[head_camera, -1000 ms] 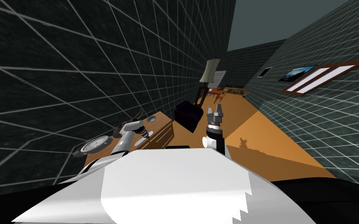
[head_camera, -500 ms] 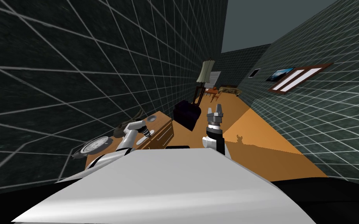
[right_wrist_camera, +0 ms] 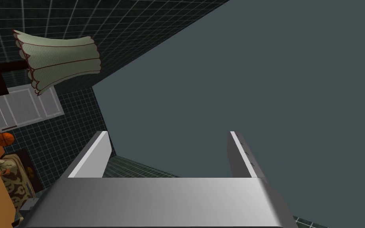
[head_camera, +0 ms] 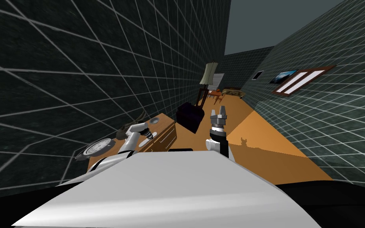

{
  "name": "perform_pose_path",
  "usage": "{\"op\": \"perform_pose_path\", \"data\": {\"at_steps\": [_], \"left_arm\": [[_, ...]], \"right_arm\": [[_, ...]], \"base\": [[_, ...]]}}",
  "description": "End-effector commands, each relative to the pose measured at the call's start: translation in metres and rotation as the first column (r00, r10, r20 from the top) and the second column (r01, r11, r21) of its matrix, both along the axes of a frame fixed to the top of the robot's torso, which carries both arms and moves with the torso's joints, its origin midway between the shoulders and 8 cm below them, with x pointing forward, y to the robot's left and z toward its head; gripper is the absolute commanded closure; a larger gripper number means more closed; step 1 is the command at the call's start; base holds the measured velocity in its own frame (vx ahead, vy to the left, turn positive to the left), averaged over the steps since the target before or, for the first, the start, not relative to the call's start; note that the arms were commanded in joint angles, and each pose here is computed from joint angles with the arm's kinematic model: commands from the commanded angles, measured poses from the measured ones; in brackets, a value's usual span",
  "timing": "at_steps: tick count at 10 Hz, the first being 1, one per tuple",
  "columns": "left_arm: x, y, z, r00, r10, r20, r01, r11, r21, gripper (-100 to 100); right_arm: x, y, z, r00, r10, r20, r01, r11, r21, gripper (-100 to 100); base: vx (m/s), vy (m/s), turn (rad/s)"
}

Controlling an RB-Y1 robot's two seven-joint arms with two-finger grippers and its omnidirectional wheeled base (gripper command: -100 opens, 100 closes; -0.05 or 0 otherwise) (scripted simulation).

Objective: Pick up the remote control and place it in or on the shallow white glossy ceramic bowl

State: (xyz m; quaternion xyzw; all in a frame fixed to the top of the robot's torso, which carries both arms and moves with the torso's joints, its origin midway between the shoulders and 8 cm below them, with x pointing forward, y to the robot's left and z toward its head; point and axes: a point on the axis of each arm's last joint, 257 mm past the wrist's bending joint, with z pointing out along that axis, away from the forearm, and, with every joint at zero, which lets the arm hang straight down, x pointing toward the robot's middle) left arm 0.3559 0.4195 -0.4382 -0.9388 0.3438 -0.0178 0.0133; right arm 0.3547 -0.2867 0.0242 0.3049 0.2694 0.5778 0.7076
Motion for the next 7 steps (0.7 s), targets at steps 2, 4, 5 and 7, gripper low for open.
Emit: {"op": "perform_pose_path", "data": {"at_steps": [2, 4, 5, 7], "left_arm": [[-0.005, 0.005, 0.004, 1.000, -0.019, 0.003, 0.019, 1.000, 0.001, 100], [-0.010, 0.009, 0.009, 0.999, -0.041, 0.004, 0.041, 0.999, 0.000, 100], [-0.013, 0.011, 0.012, 0.999, -0.052, 0.004, 0.052, 0.999, 0.000, 100], [-0.022, 0.017, 0.020, 0.996, -0.088, 0.005, 0.088, 0.996, 0.000, 100]], "right_arm": [[0.000, 0.000, 0.000, 1.000, 0.000, 0.000, 0.000, 1.000, 0.000, 0], [0.000, 0.000, 0.000, 1.000, 0.000, 0.000, 0.000, 1.000, 0.000, 0], [0.000, 0.000, 0.000, 1.000, 0.000, 0.000, 0.000, 1.000, 0.000, 0], [0.000, 0.000, 0.000, 1.000, 0.000, 0.000, 0.000, 1.000, 0.000, 0]], "base": [[0.040, -0.017, 0.098], [0.119, -0.081, 0.151], [0.097, -0.084, 0.115], [0.117, -0.077, 0.176]]}}
